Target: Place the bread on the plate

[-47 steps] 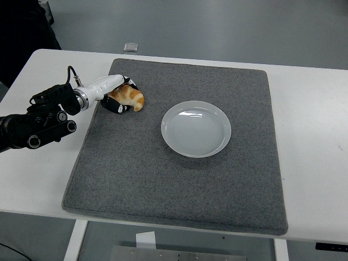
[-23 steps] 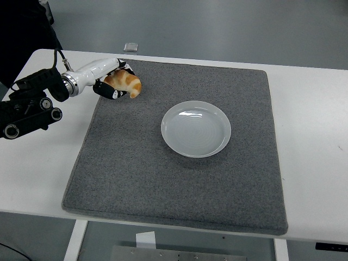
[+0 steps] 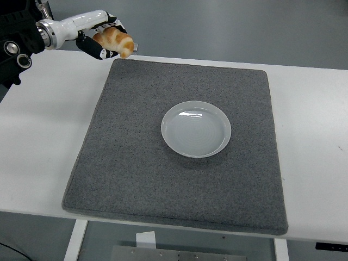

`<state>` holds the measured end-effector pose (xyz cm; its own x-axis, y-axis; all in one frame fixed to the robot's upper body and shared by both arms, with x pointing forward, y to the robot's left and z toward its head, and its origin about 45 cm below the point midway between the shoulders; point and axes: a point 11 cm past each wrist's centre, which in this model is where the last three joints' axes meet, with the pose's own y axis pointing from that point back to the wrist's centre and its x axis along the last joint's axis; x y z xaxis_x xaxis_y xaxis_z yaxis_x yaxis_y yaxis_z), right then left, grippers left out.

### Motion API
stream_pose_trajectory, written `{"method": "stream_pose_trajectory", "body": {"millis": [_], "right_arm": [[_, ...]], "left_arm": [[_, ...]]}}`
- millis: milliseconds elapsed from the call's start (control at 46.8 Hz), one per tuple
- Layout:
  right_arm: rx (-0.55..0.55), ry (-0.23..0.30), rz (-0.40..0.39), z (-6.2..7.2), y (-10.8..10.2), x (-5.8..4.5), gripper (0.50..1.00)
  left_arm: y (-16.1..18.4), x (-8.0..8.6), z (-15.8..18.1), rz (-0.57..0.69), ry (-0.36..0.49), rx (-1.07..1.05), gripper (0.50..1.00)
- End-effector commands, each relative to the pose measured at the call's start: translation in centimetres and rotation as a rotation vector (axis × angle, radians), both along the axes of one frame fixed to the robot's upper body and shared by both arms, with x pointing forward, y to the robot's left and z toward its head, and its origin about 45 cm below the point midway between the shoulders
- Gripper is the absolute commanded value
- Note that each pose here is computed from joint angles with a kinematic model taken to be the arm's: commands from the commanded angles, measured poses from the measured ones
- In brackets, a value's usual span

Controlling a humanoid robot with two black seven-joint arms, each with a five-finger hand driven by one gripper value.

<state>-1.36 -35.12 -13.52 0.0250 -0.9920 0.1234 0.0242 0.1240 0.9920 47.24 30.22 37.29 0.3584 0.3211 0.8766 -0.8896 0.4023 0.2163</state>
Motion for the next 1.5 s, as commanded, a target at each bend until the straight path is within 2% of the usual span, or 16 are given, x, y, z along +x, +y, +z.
{"method": "stream_pose_trajectory", "body": {"millis": [0,235,470,791,1026,1239,1474], "right_arm": [[0.0,0.0,0.0,0.0,0.0,0.0,0.952],[0.0,0.0,0.0,0.0,0.0,0.0,0.952],[0.0,0.0,0.0,0.0,0.0,0.0,0.952],[0.0,0.0,0.0,0.0,0.0,0.0,0.952],[0.0,0.0,0.0,0.0,0.0,0.0,0.952],[0.0,0.0,0.0,0.0,0.0,0.0,0.952],[0.0,0.0,0.0,0.0,0.0,0.0,0.952]], "left_arm": [[-0.1,0.1,1.3,-0.015,0.002,0.008,0.5],[-2.3,0.4,3.4,-0.073,-0.021,0.02,0.5],[-8.6,0.4,5.6,-0.217,-0.038,0.024,0.5],[-15.7,-0.4,5.5,-0.365,-0.053,0.049,0.5],[-19.1,-1.2,3.8,-0.432,-0.038,0.069,0.5],[-18.7,-1.3,1.0,-0.429,-0.024,0.15,0.5],[-18.9,-2.2,-3.6,-0.443,0.061,0.144,0.5]]}}
